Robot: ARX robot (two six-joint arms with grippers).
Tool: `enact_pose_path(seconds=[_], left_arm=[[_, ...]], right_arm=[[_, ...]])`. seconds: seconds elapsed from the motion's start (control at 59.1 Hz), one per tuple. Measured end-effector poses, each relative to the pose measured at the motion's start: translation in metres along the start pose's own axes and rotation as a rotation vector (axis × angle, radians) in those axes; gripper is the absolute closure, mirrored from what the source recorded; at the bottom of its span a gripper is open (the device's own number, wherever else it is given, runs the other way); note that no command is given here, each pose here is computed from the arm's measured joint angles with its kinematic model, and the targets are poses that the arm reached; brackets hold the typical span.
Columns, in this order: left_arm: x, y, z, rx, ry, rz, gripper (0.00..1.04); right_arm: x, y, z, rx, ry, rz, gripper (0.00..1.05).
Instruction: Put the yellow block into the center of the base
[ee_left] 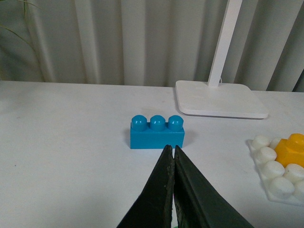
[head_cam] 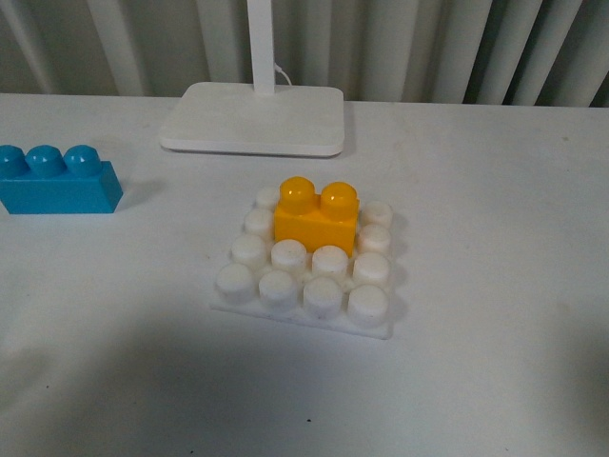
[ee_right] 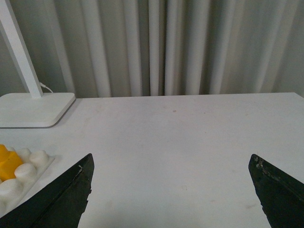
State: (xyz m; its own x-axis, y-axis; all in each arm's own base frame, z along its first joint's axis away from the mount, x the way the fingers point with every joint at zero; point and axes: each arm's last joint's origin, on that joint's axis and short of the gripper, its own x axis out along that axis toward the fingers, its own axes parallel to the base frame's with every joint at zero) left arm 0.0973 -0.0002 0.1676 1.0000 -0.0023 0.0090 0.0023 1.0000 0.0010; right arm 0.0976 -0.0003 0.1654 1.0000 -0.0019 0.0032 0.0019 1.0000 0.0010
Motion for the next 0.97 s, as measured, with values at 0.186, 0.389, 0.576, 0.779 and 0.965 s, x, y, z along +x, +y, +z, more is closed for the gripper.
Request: enact_pose_path(seconds=[0.186,0.389,0.576,0.779,0.965], left_arm=[[0.0000,0.0000,0.0000,-0.002,0.000,0.000,0.81],[-0.0001,0.0000,0.0000,-0.002,0.000,0.000,0.39],[-0.0001,0.0000,0.0000,-0.002,-0.001,0.000,0.06],[-0.0001,0.0000,0.0000,-0.002,-0.001,0.000,0.06],[-0.0001,0.0000,0.0000,-0.002,-0.001,0.000,0.06]], right_arm=[[0.0000,0.0000,0.0000,0.000,0.000,0.000,0.09],[0.0000,0.0000,0.0000,0.000,0.000,0.000,0.09],[0.0000,0.0000,0.0000,0.000,0.000,0.000,0.09],[0.0000,0.0000,0.0000,0.000,0.000,0.000,0.09],[0.0000,0.0000,0.0000,0.000,0.000,0.000,0.09]])
